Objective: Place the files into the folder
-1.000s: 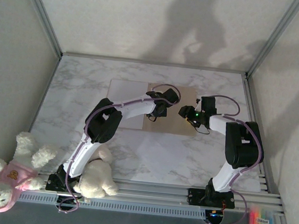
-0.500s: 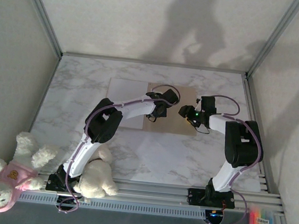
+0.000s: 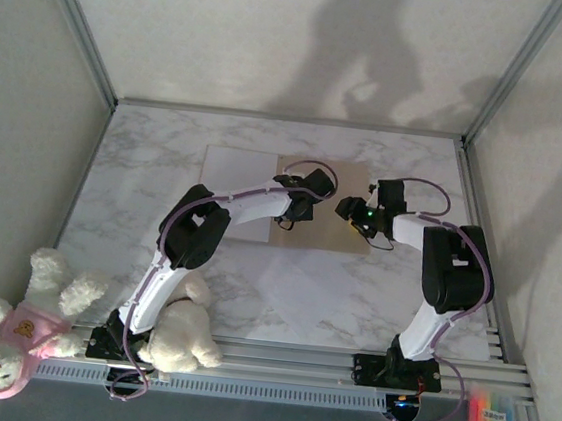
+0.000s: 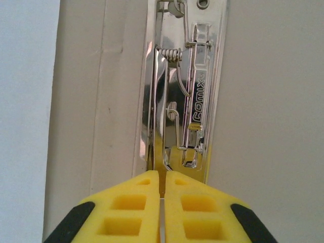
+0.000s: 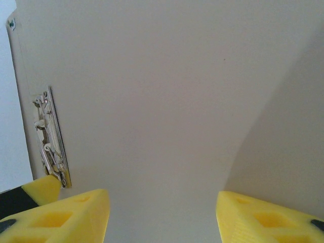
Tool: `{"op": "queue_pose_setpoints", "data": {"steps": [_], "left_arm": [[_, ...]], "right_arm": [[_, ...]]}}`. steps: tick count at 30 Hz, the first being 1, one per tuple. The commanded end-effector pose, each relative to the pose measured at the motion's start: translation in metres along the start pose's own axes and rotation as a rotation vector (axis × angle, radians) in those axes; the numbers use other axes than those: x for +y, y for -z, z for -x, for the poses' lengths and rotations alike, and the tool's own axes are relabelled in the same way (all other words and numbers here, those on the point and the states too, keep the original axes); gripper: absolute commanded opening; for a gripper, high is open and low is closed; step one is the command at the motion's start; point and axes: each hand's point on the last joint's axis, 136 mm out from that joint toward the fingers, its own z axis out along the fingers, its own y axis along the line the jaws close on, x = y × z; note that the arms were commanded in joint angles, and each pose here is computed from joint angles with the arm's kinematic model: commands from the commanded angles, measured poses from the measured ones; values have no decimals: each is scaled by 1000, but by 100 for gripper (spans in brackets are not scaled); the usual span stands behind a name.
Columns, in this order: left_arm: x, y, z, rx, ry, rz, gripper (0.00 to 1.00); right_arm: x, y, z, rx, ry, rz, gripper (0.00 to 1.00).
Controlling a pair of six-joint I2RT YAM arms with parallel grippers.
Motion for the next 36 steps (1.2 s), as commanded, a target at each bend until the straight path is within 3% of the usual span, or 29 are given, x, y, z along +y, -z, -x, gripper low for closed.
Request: {"op": "queue_pose_setpoints", "data": {"steps": [1,13,24,36], "left_arm": [[-8,-16,-39,139,-3,-55,8],[11,9,-1,43,-12,52,10],[11,52,42,-71,-15,58,23],[22,50,39,-76,8,56,22]], "right_arm": [[2,-10,-12,50,0,0,59],[1,-10,-12,56,4,-13,59],[0,-10,-12,57,9,-22,59],[0,-8,-10,53,16,-29,59]]}}
